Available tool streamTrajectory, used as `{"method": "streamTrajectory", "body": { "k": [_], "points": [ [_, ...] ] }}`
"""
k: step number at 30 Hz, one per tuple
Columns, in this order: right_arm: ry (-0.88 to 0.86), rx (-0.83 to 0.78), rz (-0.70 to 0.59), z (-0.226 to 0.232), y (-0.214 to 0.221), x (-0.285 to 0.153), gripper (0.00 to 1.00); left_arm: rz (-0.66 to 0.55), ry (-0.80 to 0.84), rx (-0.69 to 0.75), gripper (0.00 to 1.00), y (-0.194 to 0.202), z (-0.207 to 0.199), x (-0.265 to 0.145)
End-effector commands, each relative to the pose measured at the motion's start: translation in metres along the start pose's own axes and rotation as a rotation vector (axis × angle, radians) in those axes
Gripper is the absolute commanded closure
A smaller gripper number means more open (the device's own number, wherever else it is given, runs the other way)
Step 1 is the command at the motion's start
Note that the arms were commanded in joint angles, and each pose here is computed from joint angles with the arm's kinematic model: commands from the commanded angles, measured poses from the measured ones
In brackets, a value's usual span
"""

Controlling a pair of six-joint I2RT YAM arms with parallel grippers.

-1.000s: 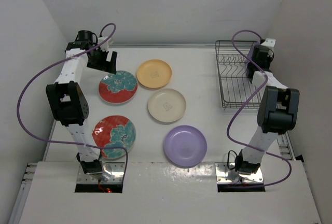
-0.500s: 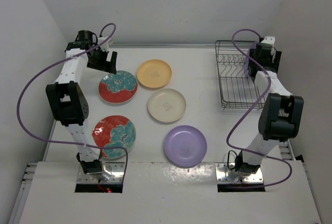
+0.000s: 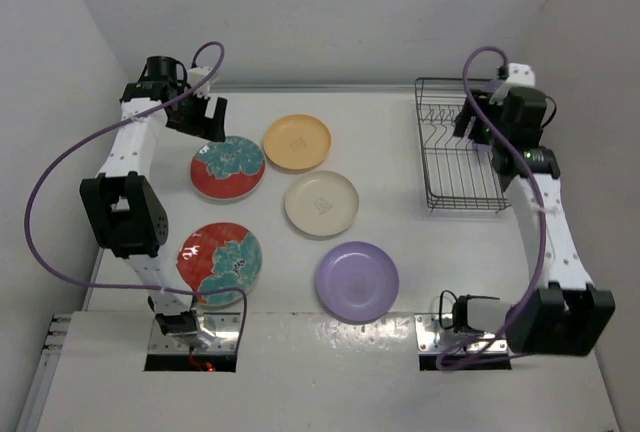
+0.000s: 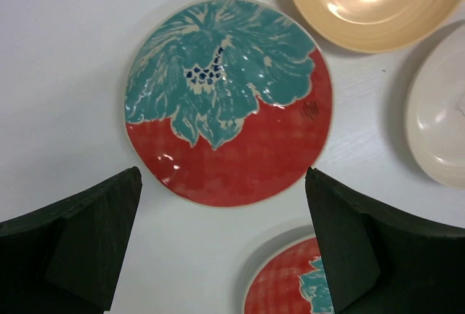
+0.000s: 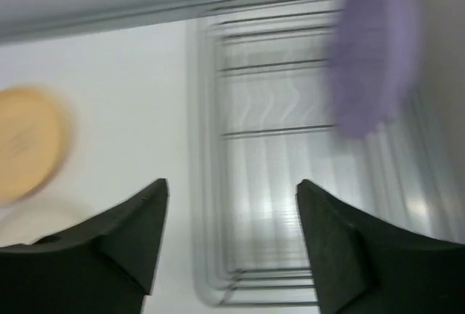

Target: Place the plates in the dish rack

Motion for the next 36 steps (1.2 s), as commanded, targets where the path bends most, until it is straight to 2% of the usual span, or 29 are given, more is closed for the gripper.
{"method": "streamTrajectory", "body": {
  "k": [1, 2, 4, 5, 6, 7, 10, 11, 16, 18, 20, 22, 24, 25, 29, 31, 34, 36],
  "points": [
    [-0.599, 0.099, 0.167, 0.091, 0.051, -0.042, 0.33, -0.104, 0.069, 0.054, 0.01, -0.001, -0.018, -0.045],
    [-0.692, 0.063, 0.219, 0.117, 0.067, -0.052, 0.36, -0.090, 0.090, 0.035, 0.01, 0.009, -0.017, -0.045],
    [-0.750, -0.019, 0.405, 0.154, 0.103, -0.078, 0.41, -0.092, 0.081, 0.007, 0.01, 0.019, -0.009, -0.053],
    [-0.623, -0.058, 0.489, 0.152, 0.127, -0.076, 0.42, -0.064, 0.062, -0.004, 0.01, 0.029, -0.008, -0.050],
    [-0.637, -0.089, 0.537, 0.168, 0.141, -0.091, 0.39, -0.065, 0.033, -0.012, 0.01, 0.034, -0.005, -0.056],
    [-0.585, -0.080, 0.629, 0.167, 0.173, -0.095, 0.31, -0.052, 0.007, -0.015, 0.01, 0.039, -0.003, -0.056],
    [-0.467, -0.003, 0.597, 0.167, 0.188, -0.105, 0.21, 0.003, -0.116, 0.020, 0.01, 0.062, 0.004, -0.063],
    [-0.429, -0.011, 0.651, 0.159, 0.216, -0.107, 0.21, 0.018, -0.173, 0.043, 0.01, 0.067, 0.005, -0.065],
    [-0.340, -0.003, 0.717, 0.151, 0.253, -0.109, 0.23, 0.167, -0.278, 0.114, 0.01, 0.117, 0.008, -0.059],
    [-0.330, -0.024, 0.753, 0.149, 0.266, -0.108, 0.30, 0.210, -0.312, 0.110, 0.01, 0.135, 0.009, -0.060],
    [-0.367, -0.029, 0.747, 0.153, 0.273, -0.106, 0.41, 0.223, -0.320, 0.109, 0.01, 0.143, 0.008, -0.061],
    [-0.429, -0.015, 0.754, 0.161, 0.276, -0.107, 0.46, 0.221, -0.320, 0.110, 0.01, 0.148, 0.006, -0.064],
    [-0.428, -0.022, 0.770, 0.161, 0.284, -0.108, 0.60, 0.210, -0.324, 0.112, 0.01, 0.147, 0.005, -0.067],
    [-0.417, -0.024, 0.789, 0.159, 0.289, -0.109, 0.74, 0.201, -0.326, 0.113, 0.01, 0.146, 0.004, -0.069],
    [-0.370, -0.080, 0.781, 0.150, 0.290, -0.109, 0.94, 0.201, -0.331, 0.105, 0.01, 0.147, 0.006, -0.070],
    [-0.383, -0.140, 0.764, 0.146, 0.284, -0.111, 0.99, 0.192, -0.334, 0.106, 0.01, 0.144, 0.007, -0.071],
    [-0.514, -0.306, 0.663, 0.155, 0.254, -0.121, 1.00, 0.181, -0.313, 0.106, 0.01, 0.137, 0.007, -0.069],
    [-0.531, -0.343, 0.572, 0.158, 0.224, -0.129, 1.00, 0.162, -0.306, 0.109, 0.01, 0.130, 0.007, -0.070]
  ]
}}
Point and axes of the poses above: each gripper's point midway between its finger pads, its own x axis out along the fingers, its own z axis along the line the jaws close on, y = z × x, the point moved 8 cm from there along -x, back along the fingers, and after that the axes turned 9 degrees about -x, right-handed, at the moved point
